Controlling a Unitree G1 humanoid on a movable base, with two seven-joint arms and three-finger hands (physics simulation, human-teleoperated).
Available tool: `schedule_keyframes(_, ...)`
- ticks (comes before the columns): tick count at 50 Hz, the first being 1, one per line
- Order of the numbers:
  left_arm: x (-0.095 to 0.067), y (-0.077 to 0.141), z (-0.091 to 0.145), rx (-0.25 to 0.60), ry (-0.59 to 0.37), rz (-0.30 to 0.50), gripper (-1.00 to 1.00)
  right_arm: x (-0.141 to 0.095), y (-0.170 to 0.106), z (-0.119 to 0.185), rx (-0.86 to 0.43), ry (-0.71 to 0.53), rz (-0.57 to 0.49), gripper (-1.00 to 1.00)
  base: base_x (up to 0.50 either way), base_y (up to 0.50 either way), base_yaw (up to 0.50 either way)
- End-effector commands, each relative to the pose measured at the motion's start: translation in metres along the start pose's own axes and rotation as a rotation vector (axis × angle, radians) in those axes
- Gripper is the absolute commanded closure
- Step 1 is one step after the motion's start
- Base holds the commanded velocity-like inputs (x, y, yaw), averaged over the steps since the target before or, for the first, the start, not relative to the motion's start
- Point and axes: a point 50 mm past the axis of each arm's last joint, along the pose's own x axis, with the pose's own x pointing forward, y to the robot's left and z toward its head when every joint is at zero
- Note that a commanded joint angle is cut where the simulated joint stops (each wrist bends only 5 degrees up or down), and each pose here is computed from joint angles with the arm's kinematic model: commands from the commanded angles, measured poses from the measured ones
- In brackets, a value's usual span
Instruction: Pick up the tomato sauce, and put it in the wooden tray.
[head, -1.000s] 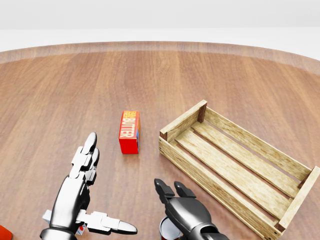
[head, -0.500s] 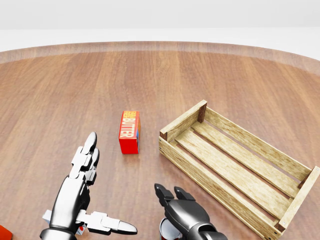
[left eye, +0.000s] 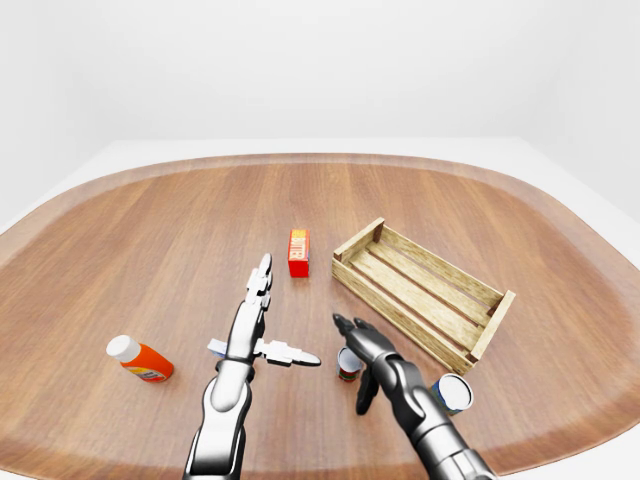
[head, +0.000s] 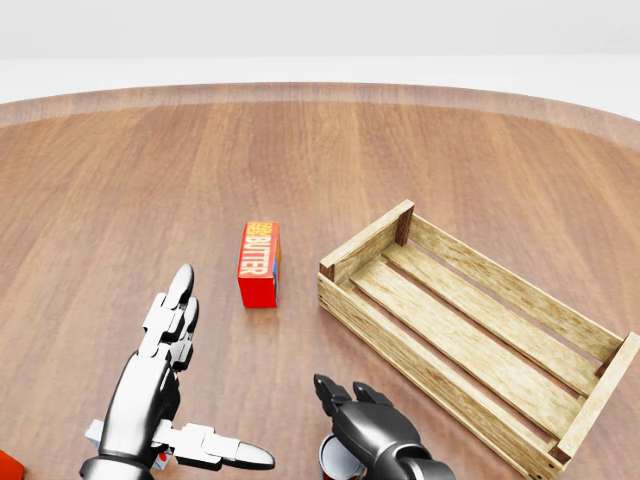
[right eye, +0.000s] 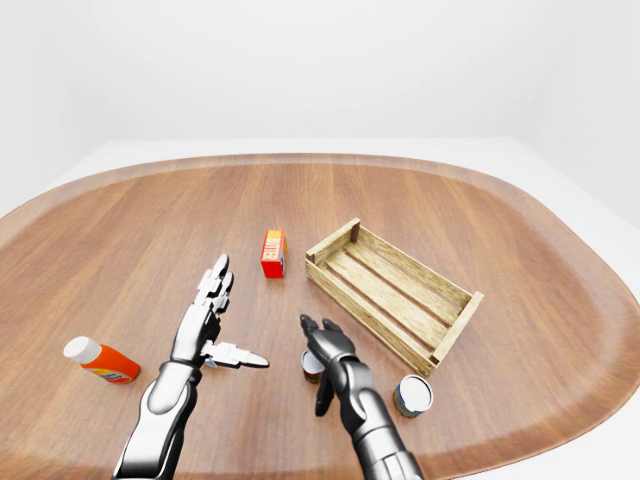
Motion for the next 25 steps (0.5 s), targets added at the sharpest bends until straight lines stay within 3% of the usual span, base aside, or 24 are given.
schedule_keyframes(1, -0.0001, -0.0002, 0.0, 0.0, 0.0, 0.0, -1.0, 0.0025, 0.0019, -0.0009, 0.008, 0.008, 0.036, -1.0, 0.0, 0.0, 0.0)
schedule_keyframes(2, 0.0, -0.0002, 0.0002, 0.0, -0.001, 0.0, -1.0, 0.002, 0.0033, -0.0005, 0.015, 0.003, 0.054, -0.74, 0.0, 0.0, 0.0)
schedule_keyframes(3, 0.0, -0.0002, 0.0002, -0.001, -0.001, 0.0, -1.0, 0.0017, 0.0038, -0.0005, 0.028, 0.003, 0.063, 0.36, 0.0, 0.0, 0.0)
schedule_keyframes(4, 0.0001, -0.0002, 0.0002, -0.001, -0.001, 0.0, -1.0, 0.0011, 0.0038, -0.0007, 0.043, 0.003, 0.07, 1.0, 0.0, 0.0, 0.0)
schedule_keyframes(25, -0.0009, -0.0004, 0.0002, 0.0, 0.0, 0.0, -1.0, 0.002, 0.0044, -0.0018, 0.043, 0.021, 0.073, 1.0, 0.0, 0.0, 0.0)
